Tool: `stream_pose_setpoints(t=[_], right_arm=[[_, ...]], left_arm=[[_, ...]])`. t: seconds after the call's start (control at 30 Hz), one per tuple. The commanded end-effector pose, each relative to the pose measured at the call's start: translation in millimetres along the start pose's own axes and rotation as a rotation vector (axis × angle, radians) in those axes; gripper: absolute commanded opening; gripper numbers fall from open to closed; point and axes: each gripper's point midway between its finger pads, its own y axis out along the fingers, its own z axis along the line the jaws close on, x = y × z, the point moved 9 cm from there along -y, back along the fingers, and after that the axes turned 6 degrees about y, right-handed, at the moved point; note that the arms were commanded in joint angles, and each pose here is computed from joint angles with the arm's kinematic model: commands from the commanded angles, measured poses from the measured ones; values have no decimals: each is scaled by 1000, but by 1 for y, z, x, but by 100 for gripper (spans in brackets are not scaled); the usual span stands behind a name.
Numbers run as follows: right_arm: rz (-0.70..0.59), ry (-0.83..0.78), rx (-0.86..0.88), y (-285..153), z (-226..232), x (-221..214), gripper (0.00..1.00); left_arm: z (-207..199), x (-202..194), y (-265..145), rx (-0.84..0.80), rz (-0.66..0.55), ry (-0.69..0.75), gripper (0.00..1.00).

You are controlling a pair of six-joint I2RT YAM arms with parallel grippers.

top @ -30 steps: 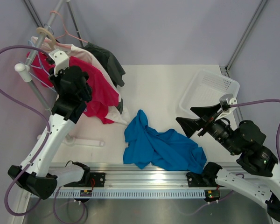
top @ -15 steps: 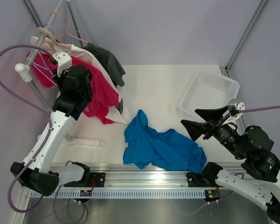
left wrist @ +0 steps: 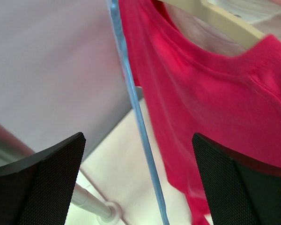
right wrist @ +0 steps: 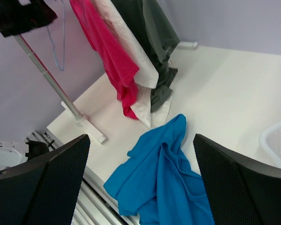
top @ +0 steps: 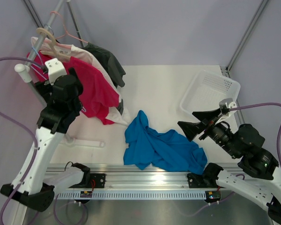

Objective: Remove the t-shirt from the hanger

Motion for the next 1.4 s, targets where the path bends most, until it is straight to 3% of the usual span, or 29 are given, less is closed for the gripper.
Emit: stream_pose_setpoints(t=[0.0,0.2,0.43,0.53,0.8,1.1,1.37], right_arm=[[57,10,-53,8,-7,-15,99],[106,28,-92,17,-12,-30,100],[252,48,-274,44,-30,-73,99],[348,74,-329,59,-38,-102,99],[586,139,-187,87,-43,-183,100],[764,81,-222,120,-56,-262,99],[862,18,-299,134,-70,-314,99]], left_arm=[[26,9,-32,-217,11,-108,99],[41,-5,-66,-510,45,-113,99],[14,-20,-117,-1183,55,-167,99],[-6,-32,-114,-1280,104,-134,99],[-36,-47,-126,-1593,97,-100,99],[-68,-60,-159,-1687,91,24,99],[-80,-78,-159,-1678,53,-30,99]])
